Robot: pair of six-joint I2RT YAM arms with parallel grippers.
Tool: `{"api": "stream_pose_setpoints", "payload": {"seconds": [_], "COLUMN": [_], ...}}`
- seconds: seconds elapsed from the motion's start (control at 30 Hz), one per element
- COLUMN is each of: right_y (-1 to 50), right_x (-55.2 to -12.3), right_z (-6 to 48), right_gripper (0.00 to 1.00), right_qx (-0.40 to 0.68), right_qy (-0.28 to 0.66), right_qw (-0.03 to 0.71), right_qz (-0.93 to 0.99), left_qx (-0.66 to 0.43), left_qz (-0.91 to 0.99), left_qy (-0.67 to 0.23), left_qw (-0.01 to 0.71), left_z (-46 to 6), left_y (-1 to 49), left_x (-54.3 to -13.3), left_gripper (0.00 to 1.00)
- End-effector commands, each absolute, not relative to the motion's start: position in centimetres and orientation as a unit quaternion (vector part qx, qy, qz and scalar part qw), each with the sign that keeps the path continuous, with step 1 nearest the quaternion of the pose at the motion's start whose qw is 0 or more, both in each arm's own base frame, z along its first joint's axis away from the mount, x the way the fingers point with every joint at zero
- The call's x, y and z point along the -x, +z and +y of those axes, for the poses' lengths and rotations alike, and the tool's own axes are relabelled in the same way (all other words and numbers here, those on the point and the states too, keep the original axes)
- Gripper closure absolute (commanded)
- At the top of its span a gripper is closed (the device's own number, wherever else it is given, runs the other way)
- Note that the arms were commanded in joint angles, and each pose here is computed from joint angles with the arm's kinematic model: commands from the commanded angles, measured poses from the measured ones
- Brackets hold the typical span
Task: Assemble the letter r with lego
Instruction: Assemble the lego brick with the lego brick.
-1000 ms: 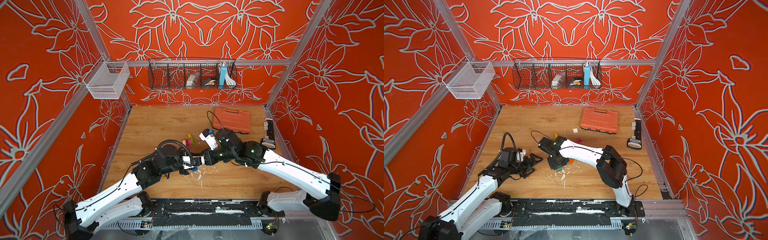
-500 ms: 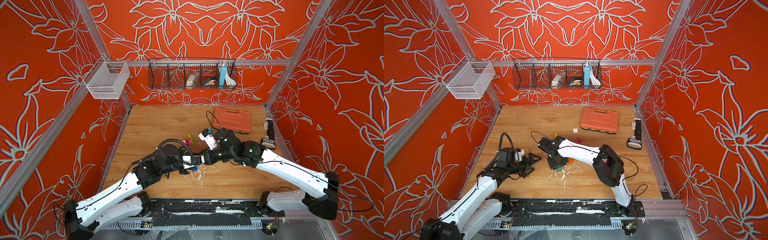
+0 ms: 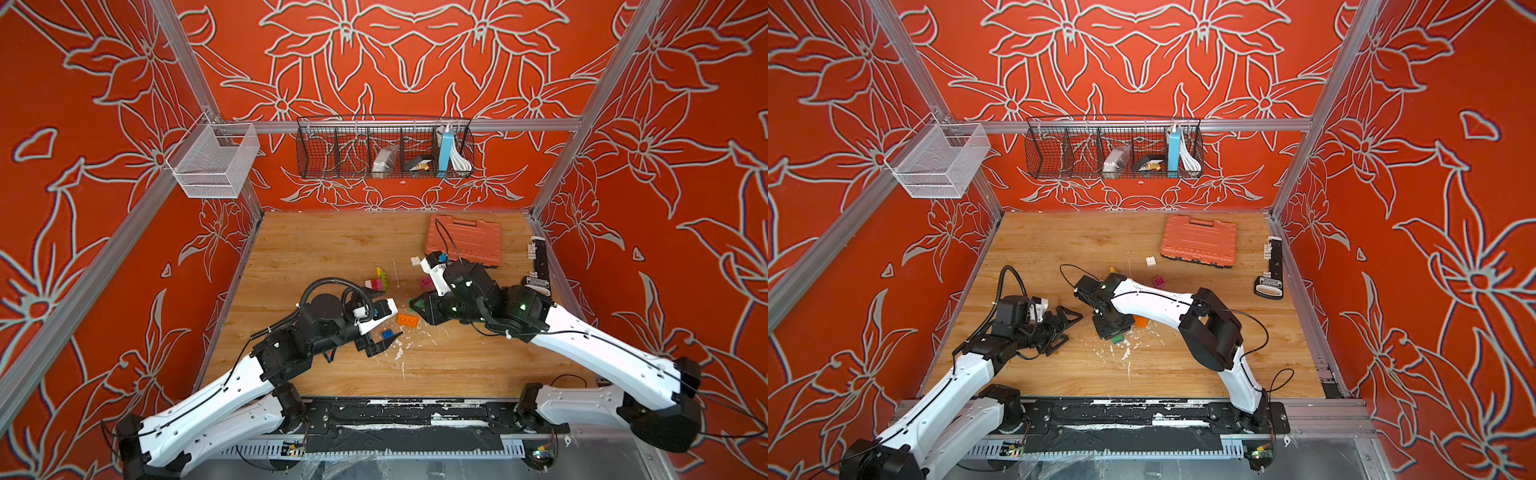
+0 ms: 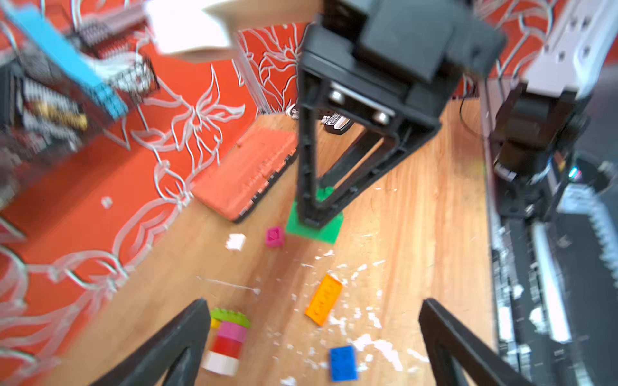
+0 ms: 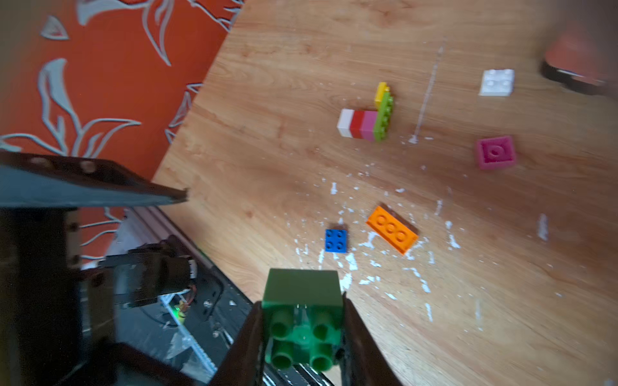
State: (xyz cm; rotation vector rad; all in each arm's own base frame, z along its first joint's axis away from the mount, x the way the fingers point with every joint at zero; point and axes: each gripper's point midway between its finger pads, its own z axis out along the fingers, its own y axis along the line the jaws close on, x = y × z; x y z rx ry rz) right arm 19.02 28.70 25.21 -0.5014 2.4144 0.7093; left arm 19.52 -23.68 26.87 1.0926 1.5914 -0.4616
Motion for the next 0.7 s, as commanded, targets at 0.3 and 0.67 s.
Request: {"api": "stream_pose_setpoints", "payload": {"seconds": [0.3,0.67], "right_y": [18.0,16.4], "right_x": [-19.9,-20.8], "right_z": [27.4,28.7], "right_gripper": [1.0,1.0], "right_qx": [0.205,0.177], "right_qy": [0.143,0.177], "right_qw": [0.227,0.248], "right_qz": [0.941,0.936], "left_qx": [-0.136,0.101], "left_qz": [0.853,0.906], "left_qy": [-0.287,-0.331], "left_qw": [0.414,0.244], "left_z": [-19.3,-14.4], "left_y": [23.0,16.3], "left_x": [-24.3,-24.9], "left_gripper": [0.01,0.01]}}
